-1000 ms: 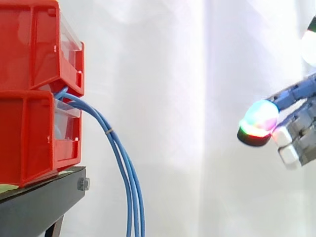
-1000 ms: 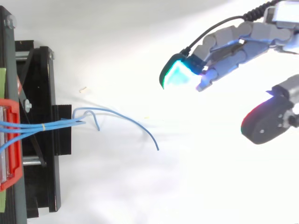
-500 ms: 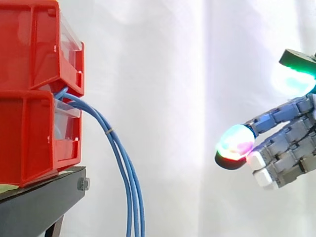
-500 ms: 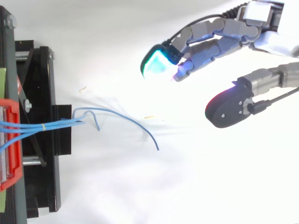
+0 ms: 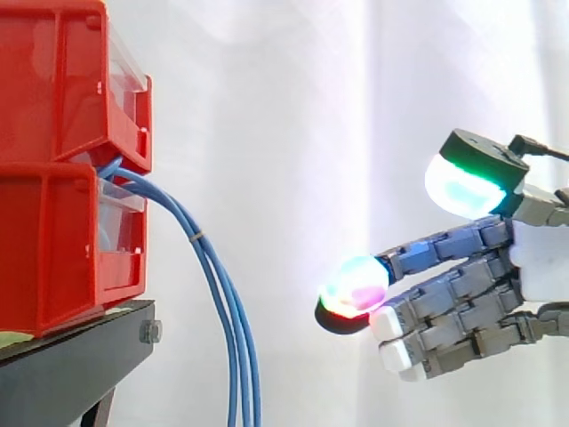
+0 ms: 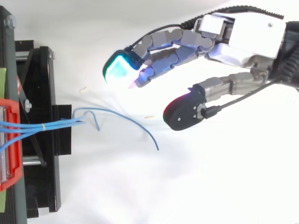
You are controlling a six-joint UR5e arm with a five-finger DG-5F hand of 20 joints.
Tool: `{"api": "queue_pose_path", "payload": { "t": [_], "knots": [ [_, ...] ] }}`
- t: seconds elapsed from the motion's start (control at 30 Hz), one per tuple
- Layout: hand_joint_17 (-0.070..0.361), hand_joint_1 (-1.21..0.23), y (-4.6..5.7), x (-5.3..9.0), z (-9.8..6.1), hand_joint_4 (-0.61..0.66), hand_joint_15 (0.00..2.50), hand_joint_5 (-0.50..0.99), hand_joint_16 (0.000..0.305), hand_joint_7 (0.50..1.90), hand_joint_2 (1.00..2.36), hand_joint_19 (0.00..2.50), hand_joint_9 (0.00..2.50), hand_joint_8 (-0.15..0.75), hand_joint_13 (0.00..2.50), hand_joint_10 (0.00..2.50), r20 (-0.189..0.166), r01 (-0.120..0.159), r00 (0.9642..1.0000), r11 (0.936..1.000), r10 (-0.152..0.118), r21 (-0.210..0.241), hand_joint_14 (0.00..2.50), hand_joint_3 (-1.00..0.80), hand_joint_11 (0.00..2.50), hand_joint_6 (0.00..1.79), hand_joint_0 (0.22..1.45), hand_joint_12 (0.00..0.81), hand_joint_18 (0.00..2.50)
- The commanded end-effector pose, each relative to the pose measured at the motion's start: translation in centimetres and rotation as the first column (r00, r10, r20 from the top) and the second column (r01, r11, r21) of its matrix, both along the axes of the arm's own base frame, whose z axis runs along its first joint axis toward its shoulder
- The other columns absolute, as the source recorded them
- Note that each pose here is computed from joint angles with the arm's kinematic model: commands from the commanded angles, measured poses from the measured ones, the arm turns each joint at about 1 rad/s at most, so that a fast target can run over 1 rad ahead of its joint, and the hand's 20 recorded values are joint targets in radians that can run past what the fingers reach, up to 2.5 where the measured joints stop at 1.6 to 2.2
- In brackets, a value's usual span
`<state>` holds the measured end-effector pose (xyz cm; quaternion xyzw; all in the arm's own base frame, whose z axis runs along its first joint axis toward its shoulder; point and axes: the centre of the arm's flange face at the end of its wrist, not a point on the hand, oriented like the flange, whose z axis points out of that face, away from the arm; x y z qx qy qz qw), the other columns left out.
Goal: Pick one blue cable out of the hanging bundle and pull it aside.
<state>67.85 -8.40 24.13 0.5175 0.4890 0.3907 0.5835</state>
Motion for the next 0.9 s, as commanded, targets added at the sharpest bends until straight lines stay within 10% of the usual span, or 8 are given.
{"api": "queue_pose_path", "payload": {
  "t": [0.0, 0.4, 0.87],
  "knots": [
    [0.096, -0.62, 0.0, 0.3, -0.6, 0.20, 0.26, -0.20, 0.043, 0.65, 1.00, 0.22, 0.73, 0.250, 0.63, 0.01, 0.004, 0.049, 0.9988, 0.9983, -0.049, -0.031, 0.01, -0.47, 0.18, 0.50, 0.53, 0.311, 0.40],
    [0.097, -0.62, 0.2, 7.1, -4.8, 0.21, 0.27, -0.19, 0.043, 0.66, 1.00, 0.22, 0.74, 0.254, 0.63, 0.01, 0.002, 0.078, 0.9970, 0.9962, -0.078, 0.040, 0.01, -0.47, 0.19, 0.50, 0.53, 0.311, 0.40],
    [0.097, -0.61, 2.1, 9.3, -6.4, 0.23, 0.31, -0.18, 0.043, 0.72, 1.00, 0.25, 0.78, 0.259, 0.69, 0.01, 0.065, 0.055, 0.9963, 0.9982, -0.056, 0.023, 0.01, -0.48, 0.24, 0.50, 0.52, 0.316, 0.44]
  ]
}}
